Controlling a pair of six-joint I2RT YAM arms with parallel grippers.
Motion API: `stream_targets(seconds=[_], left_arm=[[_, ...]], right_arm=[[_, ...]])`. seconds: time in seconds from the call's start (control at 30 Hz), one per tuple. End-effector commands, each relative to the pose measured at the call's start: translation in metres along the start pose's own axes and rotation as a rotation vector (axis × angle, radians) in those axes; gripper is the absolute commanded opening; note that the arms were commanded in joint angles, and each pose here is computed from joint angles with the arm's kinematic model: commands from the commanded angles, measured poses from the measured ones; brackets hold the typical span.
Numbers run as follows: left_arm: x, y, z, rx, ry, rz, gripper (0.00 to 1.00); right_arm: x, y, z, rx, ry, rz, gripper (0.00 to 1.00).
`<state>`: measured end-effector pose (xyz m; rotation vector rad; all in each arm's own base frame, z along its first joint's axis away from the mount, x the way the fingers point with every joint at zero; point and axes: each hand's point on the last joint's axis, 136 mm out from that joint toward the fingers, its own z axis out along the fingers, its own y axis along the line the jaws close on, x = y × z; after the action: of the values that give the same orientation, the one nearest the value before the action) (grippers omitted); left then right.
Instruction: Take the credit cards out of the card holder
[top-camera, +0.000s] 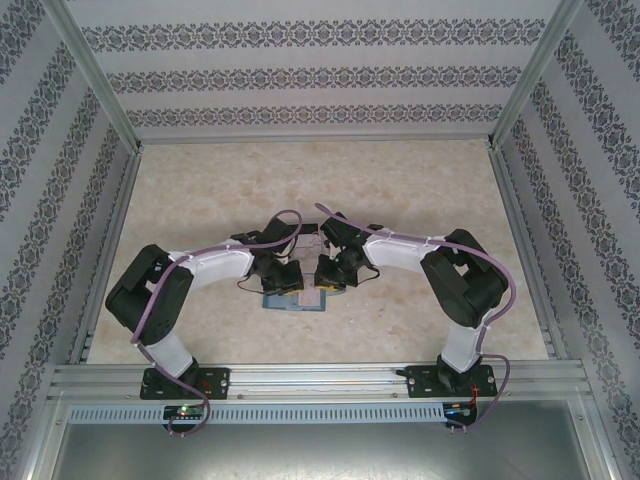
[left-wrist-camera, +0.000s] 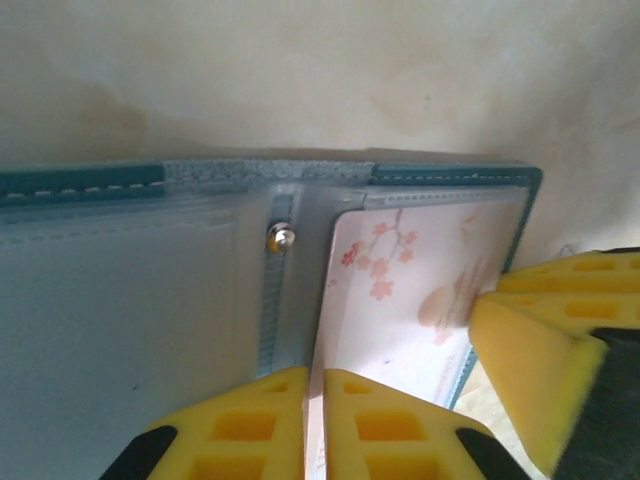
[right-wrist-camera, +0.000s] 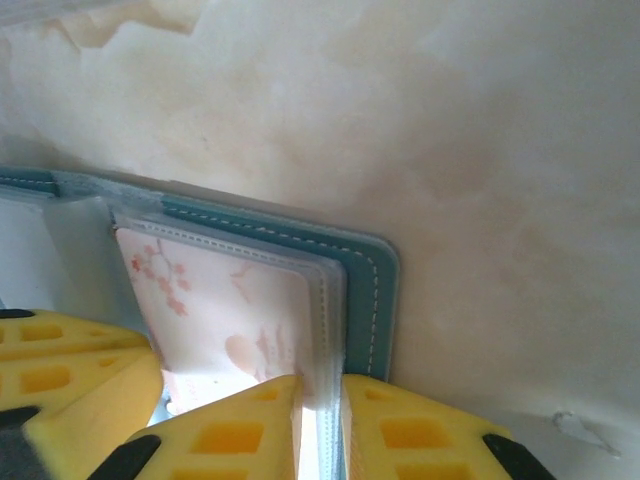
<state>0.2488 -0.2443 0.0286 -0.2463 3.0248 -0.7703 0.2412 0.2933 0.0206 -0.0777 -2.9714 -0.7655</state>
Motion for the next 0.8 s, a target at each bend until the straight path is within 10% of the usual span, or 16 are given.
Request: stream_targets(seconds=[0.0, 0.77], left_arm=[[-0.007, -0.005, -0.007, 0.056, -0.038, -0.018, 0.15], [-0.003, 0.022, -0.001, -0.057, -0.012, -0.015, 0.14]], right_arm=[[0.008, -0.012, 0.01, 0.041, 0.032, 0.006, 0.18], [0.006, -0.018, 0.009, 0.057, 0.039, 0.005, 0.17]])
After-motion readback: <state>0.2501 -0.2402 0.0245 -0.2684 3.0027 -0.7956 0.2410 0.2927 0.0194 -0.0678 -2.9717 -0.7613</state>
